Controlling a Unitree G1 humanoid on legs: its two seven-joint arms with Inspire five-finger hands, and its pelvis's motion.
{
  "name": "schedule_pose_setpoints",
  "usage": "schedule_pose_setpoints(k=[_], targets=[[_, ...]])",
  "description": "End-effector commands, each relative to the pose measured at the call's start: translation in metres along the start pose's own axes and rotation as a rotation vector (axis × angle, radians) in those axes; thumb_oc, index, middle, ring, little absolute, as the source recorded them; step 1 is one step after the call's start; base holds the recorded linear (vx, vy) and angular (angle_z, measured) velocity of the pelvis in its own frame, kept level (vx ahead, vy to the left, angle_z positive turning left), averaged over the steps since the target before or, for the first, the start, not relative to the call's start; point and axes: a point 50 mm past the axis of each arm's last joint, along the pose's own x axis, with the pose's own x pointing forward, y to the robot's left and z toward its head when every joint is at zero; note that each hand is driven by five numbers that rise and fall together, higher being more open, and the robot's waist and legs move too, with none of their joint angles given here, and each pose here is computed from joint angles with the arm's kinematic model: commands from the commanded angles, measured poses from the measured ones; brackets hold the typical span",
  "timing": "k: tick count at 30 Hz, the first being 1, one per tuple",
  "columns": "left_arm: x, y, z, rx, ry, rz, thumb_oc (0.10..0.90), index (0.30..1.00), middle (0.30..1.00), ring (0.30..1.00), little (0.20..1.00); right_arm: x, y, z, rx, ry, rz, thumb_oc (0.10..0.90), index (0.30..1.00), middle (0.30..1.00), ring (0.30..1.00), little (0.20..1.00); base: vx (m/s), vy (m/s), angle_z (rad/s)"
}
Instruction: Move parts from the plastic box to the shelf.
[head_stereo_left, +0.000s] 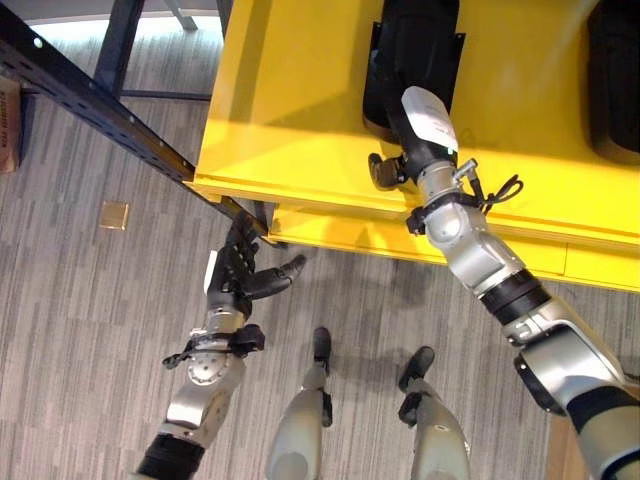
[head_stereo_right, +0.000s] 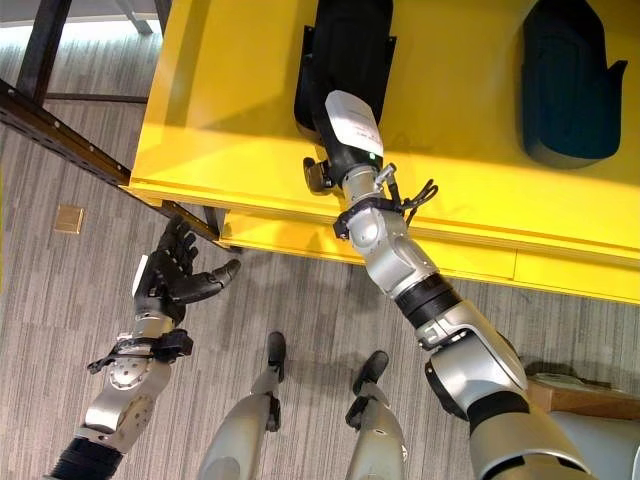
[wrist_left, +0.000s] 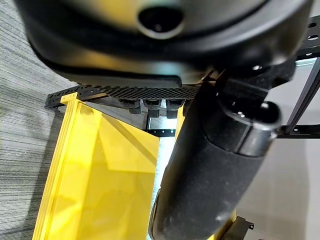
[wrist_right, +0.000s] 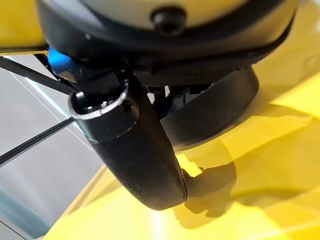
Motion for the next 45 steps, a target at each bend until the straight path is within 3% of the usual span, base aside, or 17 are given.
schedule_pose_setpoints(k=[1, 9, 29, 38, 45], targets=[[0.007, 0.001, 0.051, 0.038, -0.251, -0.023, 0.900, 1.000, 1.000, 1.000, 1.000, 0.012, -0.048, 0.061, 0.092, -0.272, -0.204, 0.900, 1.000, 1.000, 1.000, 1.000, 0.00, 0.000, 0.00], [0.005, 0.003, 0.051, 0.041, -0.253, -0.007, 0.900, 1.000, 1.000, 1.000, 1.000, 0.003, -0.068, 0.074, 0.094, -0.361, -0.296, 0.900, 1.000, 1.000, 1.000, 1.000, 0.00, 0.000, 0.00], [0.004, 0.005, 0.052, 0.060, -0.254, -0.001, 0.900, 1.000, 1.000, 1.000, 1.000, -0.024, -0.084, 0.074, 0.156, -0.442, -0.368, 0.900, 1.000, 1.000, 1.000, 1.000, 0.00, 0.000, 0.00], [-0.006, 0.008, 0.050, 0.068, -0.242, -0.019, 0.900, 1.000, 1.000, 1.000, 1.000, -0.060, -0.071, 0.050, 0.347, -0.417, -0.326, 0.900, 1.000, 1.000, 1.000, 1.000, 0.00, -0.031, -0.06], [-0.027, 0.023, 0.055, 0.114, -0.261, -0.043, 0.900, 1.000, 1.000, 1.000, 1.000, -0.122, -0.054, -0.002, 0.466, -0.252, -0.226, 0.900, 1.000, 1.000, 1.000, 1.000, 0.02, -0.052, -0.02]])
